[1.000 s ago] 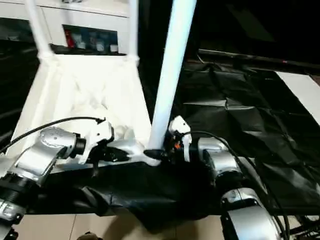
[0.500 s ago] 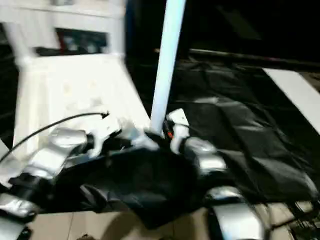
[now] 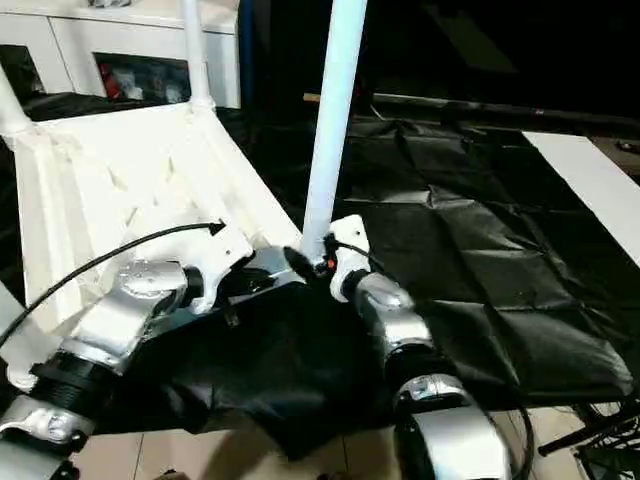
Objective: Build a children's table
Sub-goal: Rotate leg to tighten
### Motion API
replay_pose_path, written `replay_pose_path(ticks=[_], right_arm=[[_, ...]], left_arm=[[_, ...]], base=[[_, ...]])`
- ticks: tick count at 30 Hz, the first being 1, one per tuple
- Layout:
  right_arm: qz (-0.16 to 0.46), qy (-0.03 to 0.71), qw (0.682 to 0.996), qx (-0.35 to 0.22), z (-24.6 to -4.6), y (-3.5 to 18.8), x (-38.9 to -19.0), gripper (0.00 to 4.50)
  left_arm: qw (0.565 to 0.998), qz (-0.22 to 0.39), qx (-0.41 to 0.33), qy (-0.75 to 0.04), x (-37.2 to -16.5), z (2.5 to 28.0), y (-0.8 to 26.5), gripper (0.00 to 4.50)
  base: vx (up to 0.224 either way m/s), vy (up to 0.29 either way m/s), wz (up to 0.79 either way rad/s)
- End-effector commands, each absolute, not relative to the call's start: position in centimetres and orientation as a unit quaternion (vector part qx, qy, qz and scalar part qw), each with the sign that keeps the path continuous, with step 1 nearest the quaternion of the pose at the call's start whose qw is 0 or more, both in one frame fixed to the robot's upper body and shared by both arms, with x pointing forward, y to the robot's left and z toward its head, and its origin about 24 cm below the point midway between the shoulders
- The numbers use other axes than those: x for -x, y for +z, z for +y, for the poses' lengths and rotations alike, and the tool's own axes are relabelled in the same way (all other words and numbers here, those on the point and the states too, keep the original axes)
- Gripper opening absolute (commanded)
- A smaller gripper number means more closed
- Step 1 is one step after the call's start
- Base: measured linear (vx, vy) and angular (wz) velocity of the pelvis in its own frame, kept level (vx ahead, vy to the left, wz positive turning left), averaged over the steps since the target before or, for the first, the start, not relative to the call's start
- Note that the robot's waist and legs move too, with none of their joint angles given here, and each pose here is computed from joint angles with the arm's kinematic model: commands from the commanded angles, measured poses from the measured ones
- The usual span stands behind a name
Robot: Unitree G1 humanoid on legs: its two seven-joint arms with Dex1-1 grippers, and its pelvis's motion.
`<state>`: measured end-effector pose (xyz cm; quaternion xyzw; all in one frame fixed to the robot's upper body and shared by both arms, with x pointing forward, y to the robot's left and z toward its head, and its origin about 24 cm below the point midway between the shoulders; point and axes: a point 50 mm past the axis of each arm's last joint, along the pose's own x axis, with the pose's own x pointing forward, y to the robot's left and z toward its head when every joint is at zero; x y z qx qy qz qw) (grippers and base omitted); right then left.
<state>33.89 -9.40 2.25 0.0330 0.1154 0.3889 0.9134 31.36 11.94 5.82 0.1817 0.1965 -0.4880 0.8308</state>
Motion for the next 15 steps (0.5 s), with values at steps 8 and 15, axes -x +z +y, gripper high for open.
replay_pose_path(ticks=[8,15], right_arm=[[0.153,0.621,0.768,-0.012,-10.6,1.9,-30.7,3.43],[0.173,0.66,0.731,-0.017,-11.1,2.0,-30.0,2.88]], left_arm=[[0.76,0.161,-0.172,-0.606,-30.1,11.6,6.8,0.0],[0.742,0.17,-0.171,-0.626,-30.0,12.4,6.9,0.0]], base=[[0.0,0.0,0.0],[0.0,0.0,0.0]])
